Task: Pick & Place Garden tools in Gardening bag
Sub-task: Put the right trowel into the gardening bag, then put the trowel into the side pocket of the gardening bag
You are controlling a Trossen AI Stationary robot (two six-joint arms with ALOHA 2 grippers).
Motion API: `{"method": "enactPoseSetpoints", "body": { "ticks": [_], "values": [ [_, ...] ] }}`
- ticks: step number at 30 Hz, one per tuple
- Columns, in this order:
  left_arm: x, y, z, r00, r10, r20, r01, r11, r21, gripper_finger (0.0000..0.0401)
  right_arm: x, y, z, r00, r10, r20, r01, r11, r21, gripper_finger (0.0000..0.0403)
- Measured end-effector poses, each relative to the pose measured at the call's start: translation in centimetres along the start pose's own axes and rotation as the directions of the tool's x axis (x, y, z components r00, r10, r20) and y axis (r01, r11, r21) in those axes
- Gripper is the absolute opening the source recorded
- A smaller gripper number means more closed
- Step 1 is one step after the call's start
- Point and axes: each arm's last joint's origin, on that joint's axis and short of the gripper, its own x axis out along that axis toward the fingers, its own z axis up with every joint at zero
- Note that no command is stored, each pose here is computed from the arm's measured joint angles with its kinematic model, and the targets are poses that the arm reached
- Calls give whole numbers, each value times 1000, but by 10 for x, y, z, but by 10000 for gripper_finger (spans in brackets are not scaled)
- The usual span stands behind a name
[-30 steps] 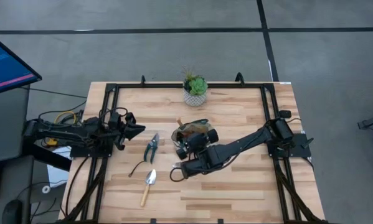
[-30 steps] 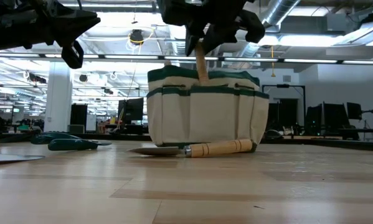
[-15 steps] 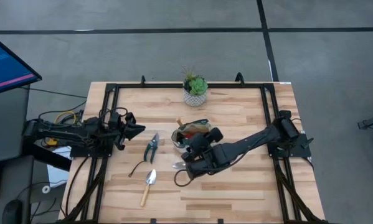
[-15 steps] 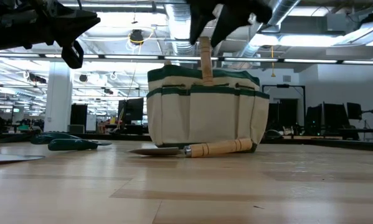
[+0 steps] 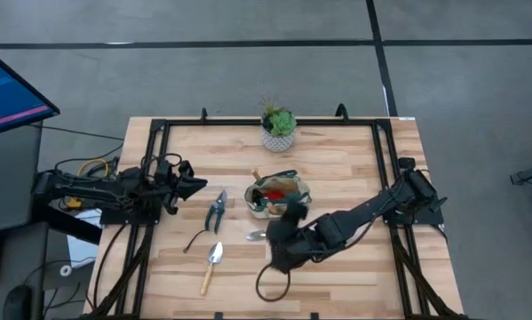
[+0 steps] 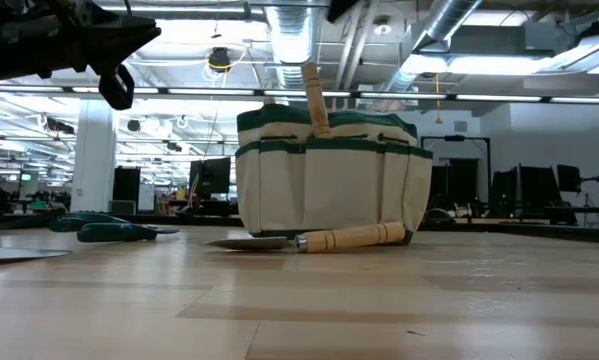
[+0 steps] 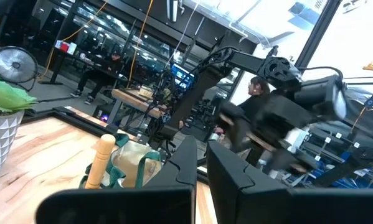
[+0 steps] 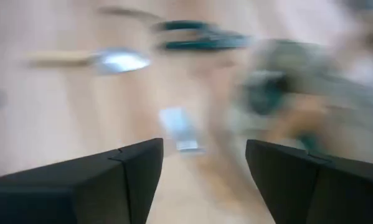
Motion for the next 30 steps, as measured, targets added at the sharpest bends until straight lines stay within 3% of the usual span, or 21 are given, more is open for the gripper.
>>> {"method": "enactPoseSetpoints", "body": {
  "ticks": [3,8,16,24,30],
  "values": [
    [0,0,0,1000,-1,1,1,1000,0,8,8,9,8,985,174,-6,-174,984,-47,215],
    [0,0,0,1000,-2,3,2,1000,0,8,31,5,8,987,153,-51,-158,978,-137,202],
    [0,0,1,1000,-3,5,3,1000,-1,8,69,10,-2,933,277,-232,-317,935,-157,197],
    [0,0,1,1000,-3,6,3,1000,-1,8,89,8,-21,910,182,-373,-289,923,-255,195],
    [0,0,1,1000,-4,8,4,1000,-1,8,117,11,-23,911,182,-370,-312,891,-331,194]
  ]
}}
